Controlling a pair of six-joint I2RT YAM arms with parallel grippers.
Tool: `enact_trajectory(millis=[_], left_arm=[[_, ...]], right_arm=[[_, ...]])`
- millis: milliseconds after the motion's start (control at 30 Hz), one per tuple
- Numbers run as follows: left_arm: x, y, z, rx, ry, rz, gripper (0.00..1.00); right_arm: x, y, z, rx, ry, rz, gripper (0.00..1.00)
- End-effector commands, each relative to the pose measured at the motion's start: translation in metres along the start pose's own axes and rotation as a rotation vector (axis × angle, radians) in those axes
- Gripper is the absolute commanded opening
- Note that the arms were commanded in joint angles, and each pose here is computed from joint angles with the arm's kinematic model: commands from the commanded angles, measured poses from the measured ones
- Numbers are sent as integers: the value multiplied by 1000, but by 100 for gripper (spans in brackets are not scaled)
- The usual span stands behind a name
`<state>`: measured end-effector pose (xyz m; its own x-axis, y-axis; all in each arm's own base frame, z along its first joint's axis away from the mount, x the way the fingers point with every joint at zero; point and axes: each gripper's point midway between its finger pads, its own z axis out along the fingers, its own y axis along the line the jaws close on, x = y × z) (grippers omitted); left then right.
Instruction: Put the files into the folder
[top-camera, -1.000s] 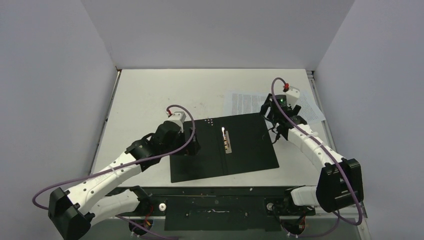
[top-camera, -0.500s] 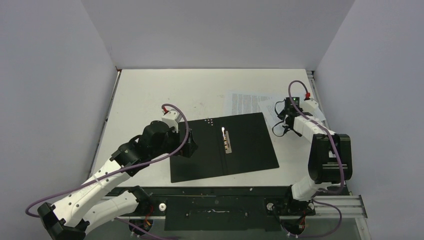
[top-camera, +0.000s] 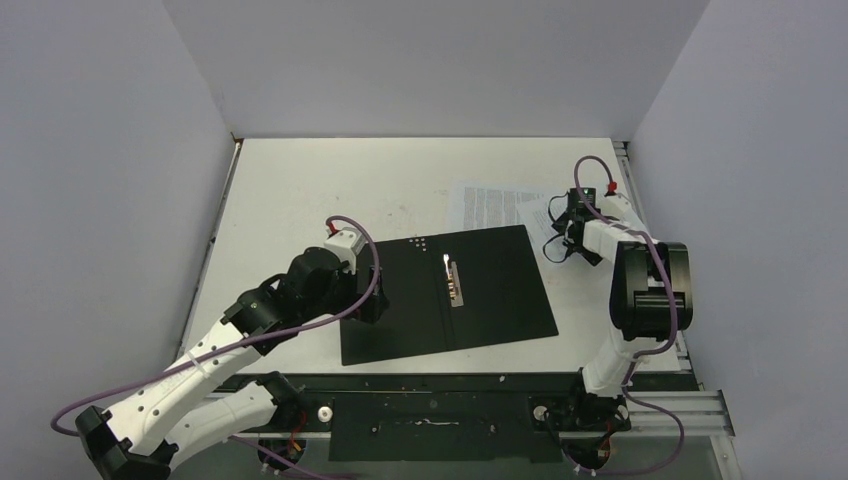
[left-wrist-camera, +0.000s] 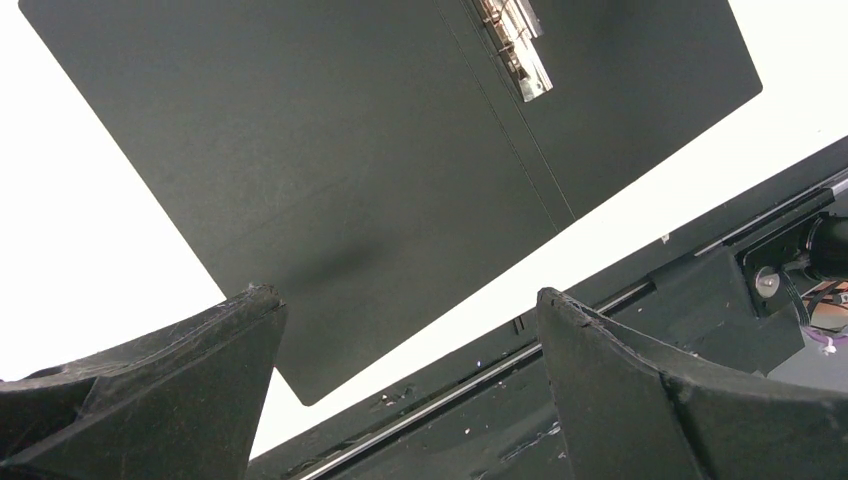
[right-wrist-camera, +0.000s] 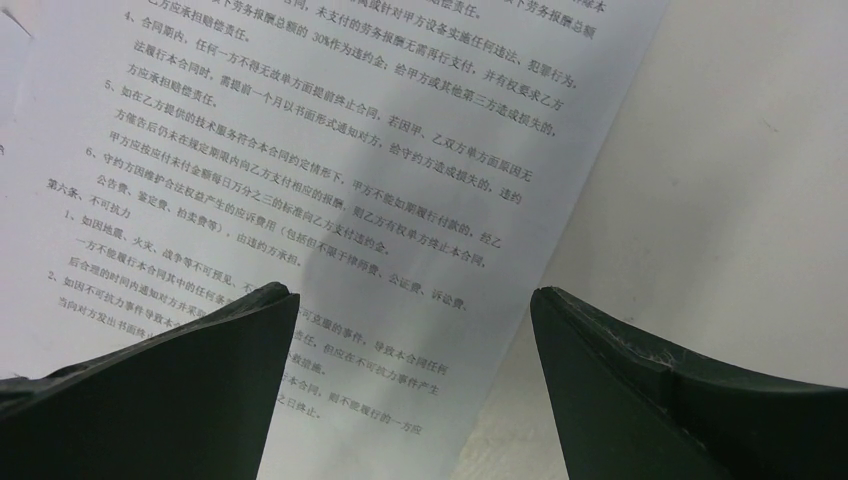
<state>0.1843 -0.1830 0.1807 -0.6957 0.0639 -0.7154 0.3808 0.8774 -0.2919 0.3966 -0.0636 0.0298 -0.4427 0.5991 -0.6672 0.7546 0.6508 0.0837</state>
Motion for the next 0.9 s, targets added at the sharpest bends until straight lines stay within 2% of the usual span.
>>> enact_trajectory(millis=[0, 333, 533, 867], left_arm=[[-5, 1, -4, -4, -31, 17, 96], [-5, 5, -5, -23, -37, 14, 96], [-7, 6, -6, -31, -43, 14, 96], [-7, 7, -9, -31, -52, 12, 96]], right_arm=[[-17, 17, 6, -32, -36, 51, 90], [2, 16, 23, -13, 17, 9, 90], [17, 10, 27, -7, 49, -39, 98], [48, 4, 34, -5, 127, -151, 65]])
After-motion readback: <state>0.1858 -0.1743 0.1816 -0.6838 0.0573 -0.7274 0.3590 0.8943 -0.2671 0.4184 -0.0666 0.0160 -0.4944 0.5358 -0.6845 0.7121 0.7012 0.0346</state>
